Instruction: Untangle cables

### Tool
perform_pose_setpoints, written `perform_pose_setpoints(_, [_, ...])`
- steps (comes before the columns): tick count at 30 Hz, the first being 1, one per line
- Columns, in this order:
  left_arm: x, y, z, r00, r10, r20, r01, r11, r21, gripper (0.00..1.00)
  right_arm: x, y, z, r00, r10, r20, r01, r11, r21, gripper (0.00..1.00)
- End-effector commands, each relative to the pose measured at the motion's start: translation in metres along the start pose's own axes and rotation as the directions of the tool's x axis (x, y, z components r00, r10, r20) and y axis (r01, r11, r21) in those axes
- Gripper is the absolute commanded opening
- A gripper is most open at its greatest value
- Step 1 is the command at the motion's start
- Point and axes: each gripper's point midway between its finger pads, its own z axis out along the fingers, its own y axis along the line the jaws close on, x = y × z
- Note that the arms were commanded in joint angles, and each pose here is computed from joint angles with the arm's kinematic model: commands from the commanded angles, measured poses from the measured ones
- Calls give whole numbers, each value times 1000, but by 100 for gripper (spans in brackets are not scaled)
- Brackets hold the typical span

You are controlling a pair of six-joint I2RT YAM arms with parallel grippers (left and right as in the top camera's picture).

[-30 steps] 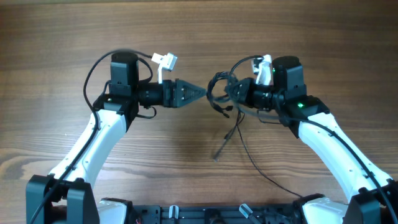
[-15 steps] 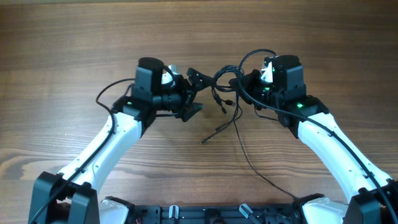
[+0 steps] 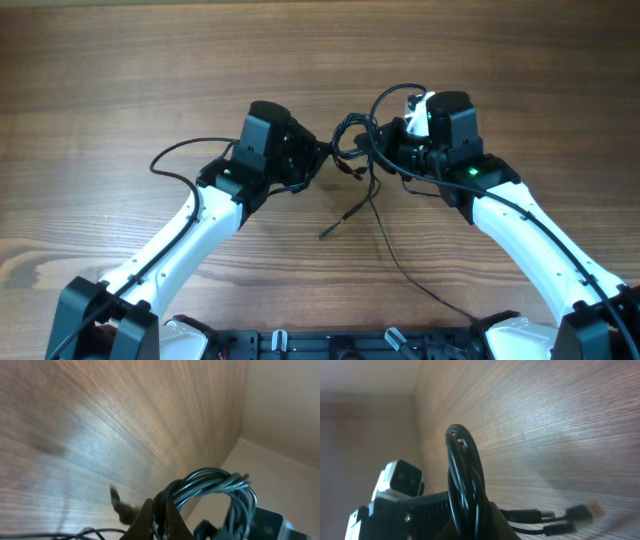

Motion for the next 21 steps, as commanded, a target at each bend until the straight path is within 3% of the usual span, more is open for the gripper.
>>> perform_pose_setpoints(1, [-33, 3, -7, 970, 179, 164, -173, 984, -50, 4, 2, 4, -1, 985, -170, -15, 169, 985, -21, 15])
perform_pose_setpoints(3, [-35, 3, -9, 965, 207, 159, -202, 978, -51, 4, 3, 3, -1, 981, -193, -22, 192, 981, -18, 6])
perform_pose_setpoints(5, [-37, 3, -10, 964, 221, 150, -216, 975, -47, 4, 5, 5, -1, 980, -199, -29, 198, 980, -31, 8])
perform_pose_setpoints(6, [-39, 3, -10, 963, 222, 153, -217, 975, -48, 4, 4, 6, -1, 979, -202, -27, 201, 979, -35, 20])
perform_pose_setpoints(8, [-44, 1, -12, 954, 252, 161, -247, 968, -46, 4, 5, 5, -1, 971, -237, -30, 236, 971, -32, 65])
perform_pose_setpoints(9, [-47, 1, -13, 947, 275, 168, -271, 962, -48, 4, 6, 2, -1, 963, -267, -34, 266, 964, -23, 82])
perform_pose_setpoints(11, [-57, 1, -16, 928, 326, 183, -320, 945, -61, 4, 10, -6, -1, 938, -343, -55, 344, 939, 0, 100])
perform_pose_setpoints(16, [-78, 3, -26, 937, 287, 197, -285, 958, -41, 4, 25, -24, -3, 816, -561, -141, 568, 823, 13, 100])
perform_pose_setpoints(21, [-69, -12, -29, 951, 286, 119, -295, 953, 65, 4, 35, -14, 4, 726, -674, -136, 676, 736, -35, 99])
